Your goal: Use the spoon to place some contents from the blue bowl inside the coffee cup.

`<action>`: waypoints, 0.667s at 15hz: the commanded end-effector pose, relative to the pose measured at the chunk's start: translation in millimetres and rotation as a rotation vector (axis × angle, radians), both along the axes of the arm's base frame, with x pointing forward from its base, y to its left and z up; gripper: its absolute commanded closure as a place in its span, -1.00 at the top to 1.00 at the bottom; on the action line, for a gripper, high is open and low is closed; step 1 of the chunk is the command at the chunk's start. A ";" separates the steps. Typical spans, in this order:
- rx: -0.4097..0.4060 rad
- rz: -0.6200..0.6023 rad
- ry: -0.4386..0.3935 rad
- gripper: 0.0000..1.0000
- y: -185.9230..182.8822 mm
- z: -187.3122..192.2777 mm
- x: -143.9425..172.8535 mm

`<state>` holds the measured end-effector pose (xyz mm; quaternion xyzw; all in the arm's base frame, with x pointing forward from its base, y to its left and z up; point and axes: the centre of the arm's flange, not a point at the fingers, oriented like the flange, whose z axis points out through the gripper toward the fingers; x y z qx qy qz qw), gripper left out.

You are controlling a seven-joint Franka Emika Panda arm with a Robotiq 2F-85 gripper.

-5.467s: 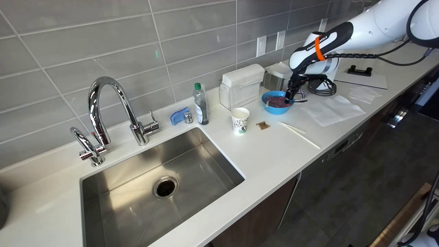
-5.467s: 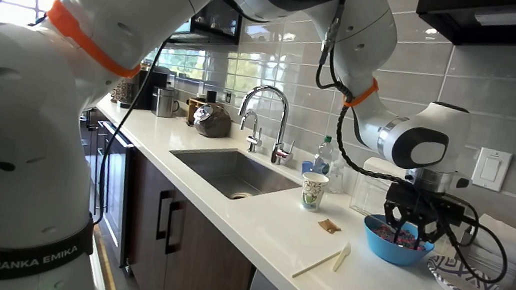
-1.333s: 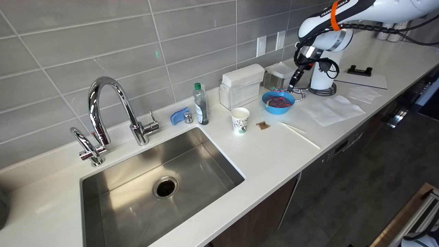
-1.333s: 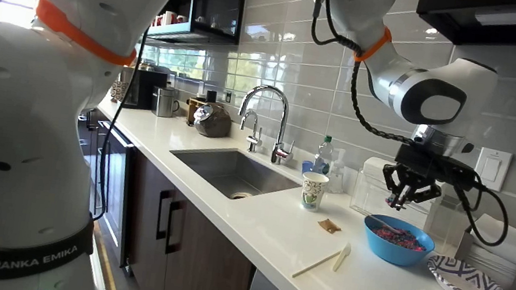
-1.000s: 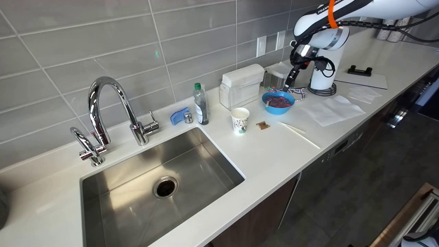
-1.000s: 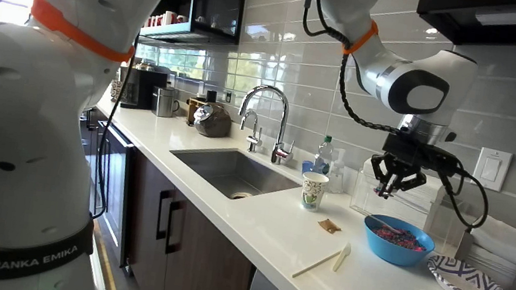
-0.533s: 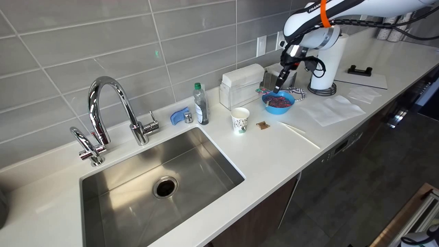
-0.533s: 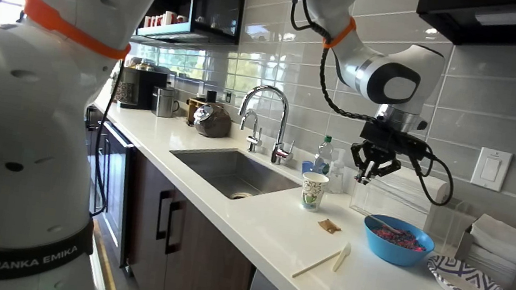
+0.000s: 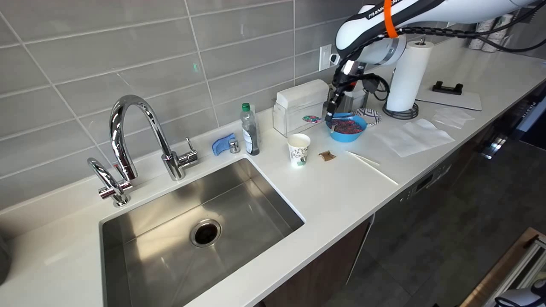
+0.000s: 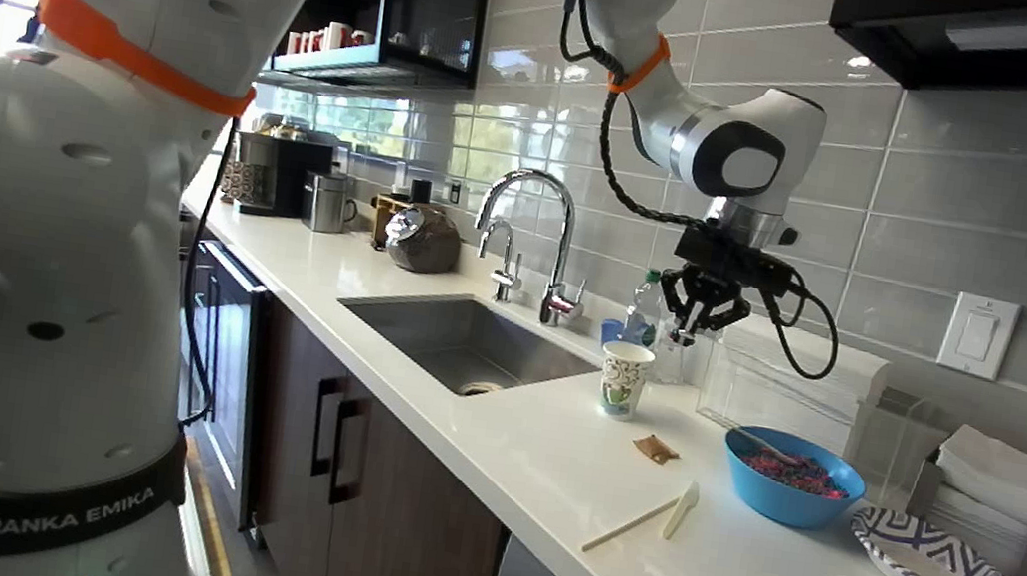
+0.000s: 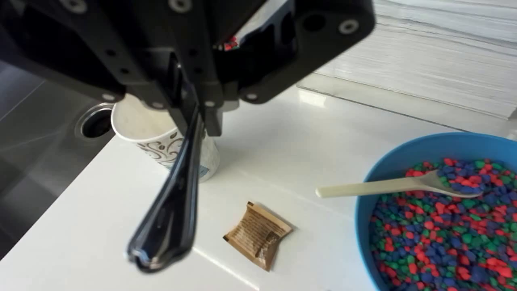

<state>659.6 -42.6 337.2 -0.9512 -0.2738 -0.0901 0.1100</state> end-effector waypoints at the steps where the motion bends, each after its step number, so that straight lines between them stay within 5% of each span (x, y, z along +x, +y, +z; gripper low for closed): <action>1: -0.010 0.000 0.021 -0.95 21.8 0.8 -8.7; 10: -0.073 0.044 0.061 -0.95 58.4 -12.2 -15.4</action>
